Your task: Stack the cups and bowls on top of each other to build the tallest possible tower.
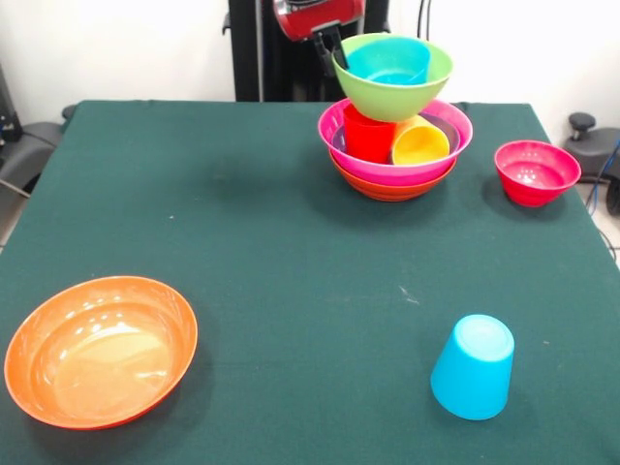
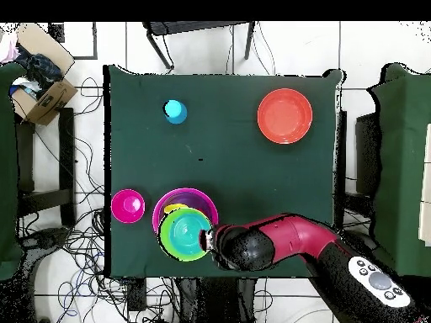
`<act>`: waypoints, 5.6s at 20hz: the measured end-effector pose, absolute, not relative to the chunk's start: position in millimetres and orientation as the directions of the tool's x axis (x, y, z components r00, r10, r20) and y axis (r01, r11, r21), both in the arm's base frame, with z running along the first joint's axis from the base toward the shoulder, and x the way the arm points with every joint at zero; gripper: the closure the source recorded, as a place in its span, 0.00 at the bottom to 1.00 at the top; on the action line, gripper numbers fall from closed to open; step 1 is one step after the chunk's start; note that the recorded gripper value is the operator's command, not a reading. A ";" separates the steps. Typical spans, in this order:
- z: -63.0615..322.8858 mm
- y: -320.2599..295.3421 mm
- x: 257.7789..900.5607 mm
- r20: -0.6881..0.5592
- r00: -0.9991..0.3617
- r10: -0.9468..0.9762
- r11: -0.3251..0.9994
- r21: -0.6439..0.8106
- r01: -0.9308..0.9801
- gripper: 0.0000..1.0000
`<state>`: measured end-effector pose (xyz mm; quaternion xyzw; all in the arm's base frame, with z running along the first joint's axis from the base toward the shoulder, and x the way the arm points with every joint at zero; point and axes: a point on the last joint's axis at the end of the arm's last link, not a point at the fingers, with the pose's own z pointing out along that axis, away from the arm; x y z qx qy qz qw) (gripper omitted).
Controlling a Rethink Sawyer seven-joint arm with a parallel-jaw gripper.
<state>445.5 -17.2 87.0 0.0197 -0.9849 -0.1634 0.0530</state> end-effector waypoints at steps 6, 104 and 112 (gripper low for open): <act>86.0 -19.7 445.4 0.092 -0.994 -0.061 0.948 0.318 -0.029 1.00; 112.1 -55.7 453.0 0.163 -0.986 0.020 0.977 0.204 0.054 0.00; 123.0 -58.9 455.8 0.181 -0.983 0.038 0.980 0.186 0.072 0.00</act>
